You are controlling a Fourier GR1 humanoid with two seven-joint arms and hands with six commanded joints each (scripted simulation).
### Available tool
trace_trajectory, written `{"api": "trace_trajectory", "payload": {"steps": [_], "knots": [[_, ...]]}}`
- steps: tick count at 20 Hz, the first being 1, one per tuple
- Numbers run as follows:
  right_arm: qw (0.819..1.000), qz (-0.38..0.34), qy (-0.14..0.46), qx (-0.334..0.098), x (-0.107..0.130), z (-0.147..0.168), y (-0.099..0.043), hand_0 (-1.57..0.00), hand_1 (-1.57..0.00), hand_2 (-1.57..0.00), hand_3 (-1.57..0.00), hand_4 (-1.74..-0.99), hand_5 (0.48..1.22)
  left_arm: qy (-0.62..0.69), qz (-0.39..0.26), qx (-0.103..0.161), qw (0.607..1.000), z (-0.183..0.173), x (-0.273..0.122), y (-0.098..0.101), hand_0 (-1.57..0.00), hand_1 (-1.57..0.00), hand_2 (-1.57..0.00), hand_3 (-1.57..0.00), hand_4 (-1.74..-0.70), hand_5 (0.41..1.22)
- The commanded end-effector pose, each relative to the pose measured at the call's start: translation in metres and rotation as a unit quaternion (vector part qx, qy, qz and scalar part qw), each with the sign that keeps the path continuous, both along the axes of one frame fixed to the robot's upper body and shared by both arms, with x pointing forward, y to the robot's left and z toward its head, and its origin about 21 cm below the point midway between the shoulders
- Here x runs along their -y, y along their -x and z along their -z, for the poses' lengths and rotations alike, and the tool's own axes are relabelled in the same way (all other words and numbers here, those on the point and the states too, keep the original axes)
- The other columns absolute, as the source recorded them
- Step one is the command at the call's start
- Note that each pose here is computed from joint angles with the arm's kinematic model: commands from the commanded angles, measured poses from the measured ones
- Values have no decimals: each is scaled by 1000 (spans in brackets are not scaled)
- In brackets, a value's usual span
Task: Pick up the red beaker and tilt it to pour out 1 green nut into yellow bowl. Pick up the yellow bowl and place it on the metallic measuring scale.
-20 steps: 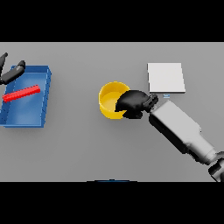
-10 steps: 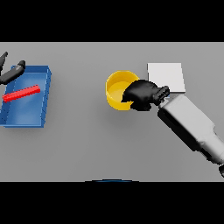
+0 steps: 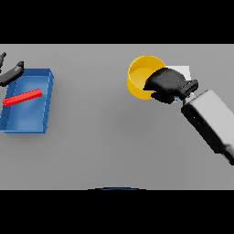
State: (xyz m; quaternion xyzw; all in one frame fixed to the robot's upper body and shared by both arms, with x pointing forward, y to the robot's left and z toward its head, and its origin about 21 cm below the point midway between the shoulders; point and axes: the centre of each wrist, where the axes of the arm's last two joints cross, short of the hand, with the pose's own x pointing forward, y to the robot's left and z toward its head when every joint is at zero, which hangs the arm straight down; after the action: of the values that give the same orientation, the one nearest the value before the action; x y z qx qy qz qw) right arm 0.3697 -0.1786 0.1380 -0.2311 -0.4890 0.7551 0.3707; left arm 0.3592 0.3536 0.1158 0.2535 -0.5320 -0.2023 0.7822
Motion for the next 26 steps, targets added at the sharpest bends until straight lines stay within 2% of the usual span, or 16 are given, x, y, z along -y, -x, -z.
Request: {"api": "trace_trajectory", "payload": {"steps": [1, 5, 11, 14, 17, 19, 26], "knots": [[1000, 12, -2, 8, 6, 0, -4, -1558, -1570, -1528, -1159, -1741, 1221, 0, 2, -3, 1000, 0, 2, 0, 1, 1, 1, 1, -834, 733], [998, 56, -3, 30, 29, -1, -22, -1565, -1571, -1548, -1154, -1741, 1221, 1, -1, -5, 1000, 1, 2, 4, 1, 1, 1, 1, -849, 746], [993, 116, -7, 32, 60, 12, -45, -1570, -1571, -1533, -1159, -1741, 1221, 3, -11, -14, 1000, -1, 3, 9, 1, 1, 1, 1, -858, 768], [990, 136, -11, 24, 73, 28, -51, -1570, -1571, -1475, -1206, -1741, 1221, -1, -19, -20, 1000, -1, 7, 5, 1, 1, 1, 1, -863, 784], [989, 143, -17, 15, 79, 37, -53, -1571, -1571, -1413, -1317, -1741, 1221, -6, -14, -21, 1000, 0, 10, 4, 1, 1, 1, 1, -858, 802], [988, 154, -16, 4, 80, 49, -54, -1571, -1571, -1390, -1361, -1741, 1221, -7, -14, -19, 1000, 2, 6, 6, 1, 1, 1, 1, -859, 807], [987, 158, -14, -9, 83, 58, -57, -1571, -1571, -1374, -1448, -1741, 1221, -7, -15, -21, 1000, -2, 5, 5, 1, 1, 1, 1, -844, 783]]}}
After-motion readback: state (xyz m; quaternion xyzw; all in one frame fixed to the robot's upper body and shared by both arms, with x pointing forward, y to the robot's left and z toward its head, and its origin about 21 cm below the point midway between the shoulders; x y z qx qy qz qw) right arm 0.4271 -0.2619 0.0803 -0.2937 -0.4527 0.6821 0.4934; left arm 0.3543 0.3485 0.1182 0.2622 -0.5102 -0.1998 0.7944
